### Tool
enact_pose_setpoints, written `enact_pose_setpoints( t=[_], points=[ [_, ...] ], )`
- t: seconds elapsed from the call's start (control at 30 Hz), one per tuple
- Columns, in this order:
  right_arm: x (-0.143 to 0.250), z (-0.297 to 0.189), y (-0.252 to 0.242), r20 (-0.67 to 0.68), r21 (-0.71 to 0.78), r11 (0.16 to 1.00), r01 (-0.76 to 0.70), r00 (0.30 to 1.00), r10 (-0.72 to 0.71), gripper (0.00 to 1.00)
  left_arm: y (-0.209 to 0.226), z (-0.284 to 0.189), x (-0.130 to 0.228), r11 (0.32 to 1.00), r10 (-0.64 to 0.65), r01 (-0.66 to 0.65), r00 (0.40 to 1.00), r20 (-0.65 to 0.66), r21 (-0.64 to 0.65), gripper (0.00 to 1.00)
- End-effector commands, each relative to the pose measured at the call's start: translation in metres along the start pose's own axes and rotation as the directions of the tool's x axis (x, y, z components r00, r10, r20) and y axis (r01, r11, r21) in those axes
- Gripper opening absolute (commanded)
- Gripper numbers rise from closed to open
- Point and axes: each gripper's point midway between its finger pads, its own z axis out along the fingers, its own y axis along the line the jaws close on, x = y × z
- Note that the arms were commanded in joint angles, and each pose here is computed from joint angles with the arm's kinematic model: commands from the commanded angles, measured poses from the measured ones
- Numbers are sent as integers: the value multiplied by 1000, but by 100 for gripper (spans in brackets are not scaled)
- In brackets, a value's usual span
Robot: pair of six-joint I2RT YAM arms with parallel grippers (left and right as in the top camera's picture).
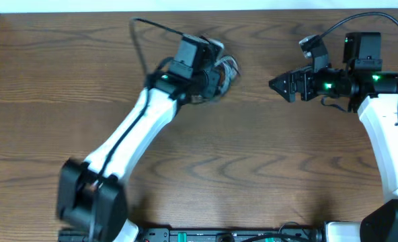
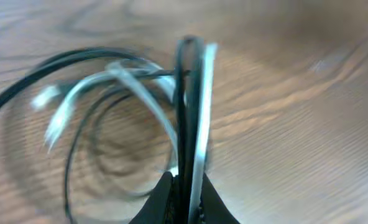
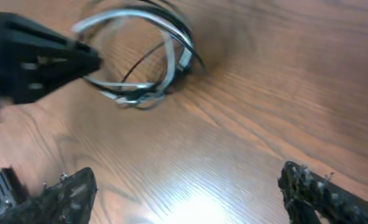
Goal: Untangle cables
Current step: 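Lift the cable bundle with the left gripper toward the right gripper, then grasp a black cable strand from the bundle with the right gripper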
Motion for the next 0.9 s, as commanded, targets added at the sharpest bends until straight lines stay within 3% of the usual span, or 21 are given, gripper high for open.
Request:
enact_pose_setpoints(
  t=[0.0, 0.2, 0.43, 0.73, 0.87],
  points=[
    [-7, 8, 21, 7, -46, 999, -24, 1000, 24, 84, -9, -22, -7, 983, -177, 176, 984, 12, 45, 8],
    [-19, 26, 30, 39, 31, 995, -96, 995, 95, 70, -29, -43, -14, 964, -225, 220, 974, 18, 150, 8],
    [-15, 38, 40, 20, 75, 996, -54, 998, 53, 71, -27, -70, -36, 935, -325, 304, 941, 99, 182, 8],
    [-28, 53, 46, 61, 93, 996, 3, 998, -9, 69, -38, -100, -48, 921, -347, 306, 926, 151, 241, 7],
    [-26, 72, 52, 47, 63, 998, 25, 998, -28, 75, -39, -105, -50, 911, -371, 327, 916, 154, 250, 7]
  ],
)
